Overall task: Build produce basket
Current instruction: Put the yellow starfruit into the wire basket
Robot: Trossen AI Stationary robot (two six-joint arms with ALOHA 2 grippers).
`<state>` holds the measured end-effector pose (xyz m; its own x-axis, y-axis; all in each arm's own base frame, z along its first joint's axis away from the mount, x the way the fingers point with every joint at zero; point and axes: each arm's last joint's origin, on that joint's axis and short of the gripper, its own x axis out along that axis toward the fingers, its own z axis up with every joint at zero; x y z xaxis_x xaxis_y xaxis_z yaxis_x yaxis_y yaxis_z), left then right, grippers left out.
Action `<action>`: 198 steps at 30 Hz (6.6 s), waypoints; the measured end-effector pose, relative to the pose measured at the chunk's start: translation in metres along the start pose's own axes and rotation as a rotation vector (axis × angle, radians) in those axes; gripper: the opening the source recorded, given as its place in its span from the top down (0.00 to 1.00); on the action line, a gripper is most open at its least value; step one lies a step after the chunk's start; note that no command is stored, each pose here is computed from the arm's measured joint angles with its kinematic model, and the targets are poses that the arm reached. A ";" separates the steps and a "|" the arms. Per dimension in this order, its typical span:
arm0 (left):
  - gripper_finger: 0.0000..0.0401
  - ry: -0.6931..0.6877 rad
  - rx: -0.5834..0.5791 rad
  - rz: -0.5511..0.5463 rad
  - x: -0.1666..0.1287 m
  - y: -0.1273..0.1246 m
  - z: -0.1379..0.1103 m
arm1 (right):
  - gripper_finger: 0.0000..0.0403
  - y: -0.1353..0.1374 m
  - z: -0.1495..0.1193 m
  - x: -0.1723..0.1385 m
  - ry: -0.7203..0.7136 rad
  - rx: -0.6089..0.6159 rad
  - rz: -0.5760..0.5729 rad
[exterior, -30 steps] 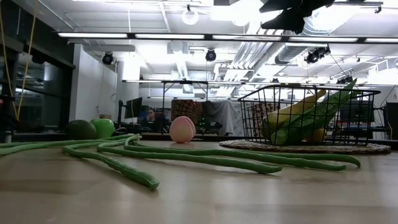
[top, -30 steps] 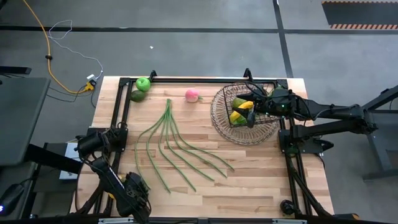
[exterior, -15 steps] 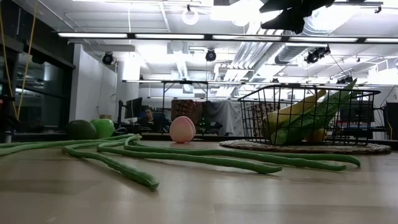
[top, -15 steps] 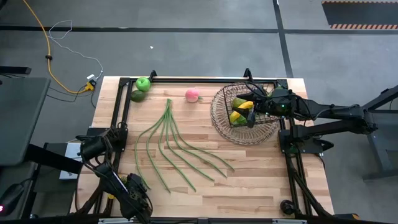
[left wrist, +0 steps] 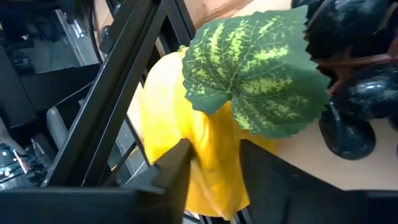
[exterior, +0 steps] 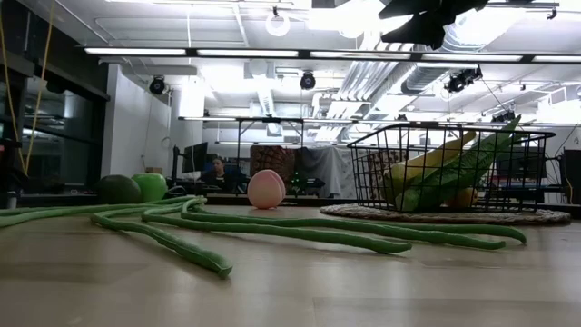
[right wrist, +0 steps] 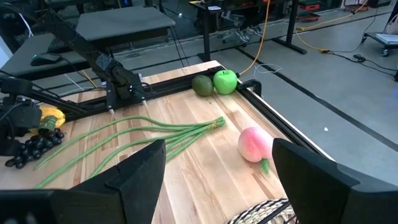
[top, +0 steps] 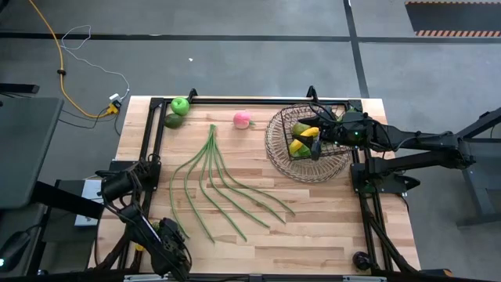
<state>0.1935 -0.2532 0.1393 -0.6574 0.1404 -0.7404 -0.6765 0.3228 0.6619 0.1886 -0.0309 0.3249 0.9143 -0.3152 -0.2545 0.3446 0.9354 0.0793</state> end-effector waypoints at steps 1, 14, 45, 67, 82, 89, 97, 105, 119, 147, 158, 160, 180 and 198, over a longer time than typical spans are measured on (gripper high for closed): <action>0.76 0.001 0.003 -0.006 -0.001 0.001 0.000 | 0.30 0.000 0.000 0.000 0.000 0.000 0.000; 0.94 -0.004 0.119 -0.126 -0.027 0.029 -0.001 | 0.30 0.000 0.000 0.000 0.000 -0.002 -0.002; 0.89 -1.321 0.155 -0.943 -0.170 0.248 0.178 | 0.30 0.002 0.000 0.000 0.010 0.093 0.058; 0.89 -1.591 0.136 -1.443 -0.118 0.179 0.307 | 0.30 0.010 0.017 0.015 -0.178 0.211 0.131; 0.89 -1.620 0.038 -1.423 -0.118 0.155 0.301 | 0.30 0.043 0.002 0.093 -0.241 0.253 0.217; 0.89 -1.634 0.019 -1.423 -0.120 0.147 0.299 | 0.30 0.046 0.007 0.102 -0.240 0.287 0.204; 0.89 -1.643 -0.006 -1.416 -0.121 0.147 0.300 | 0.32 0.046 0.010 0.100 -0.249 0.288 0.218; 0.89 -1.660 -0.008 -1.419 -0.123 0.152 0.298 | 0.53 0.047 0.010 0.100 -0.246 0.292 0.228; 0.82 -1.688 0.001 -1.422 -0.125 0.158 0.295 | 0.97 0.046 0.008 0.101 -0.228 0.286 0.217; 0.45 -1.751 -0.074 -1.369 -0.107 0.242 0.259 | 0.97 0.001 0.011 -0.011 0.033 0.141 -0.109; 0.45 -1.691 -0.103 -1.372 -0.104 0.239 0.260 | 0.97 -0.030 -0.022 0.012 0.219 0.468 -0.580; 0.45 -1.691 -0.102 -1.372 -0.104 0.239 0.260 | 0.97 -0.035 -0.030 0.024 0.272 0.528 -0.601; 0.45 -1.686 -0.122 -1.356 -0.103 0.239 0.261 | 0.97 -0.061 -0.064 0.088 0.438 0.738 -0.613; 0.45 -1.686 -0.147 -1.337 -0.103 0.239 0.262 | 0.54 -0.058 -0.059 0.080 0.490 0.682 -0.504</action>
<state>0.1865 0.0543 0.3434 0.8902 0.4544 0.0333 -0.4308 0.8632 -0.2634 0.2293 -0.1013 0.2429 0.4894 -0.4069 -0.7713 0.8608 0.3671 0.3525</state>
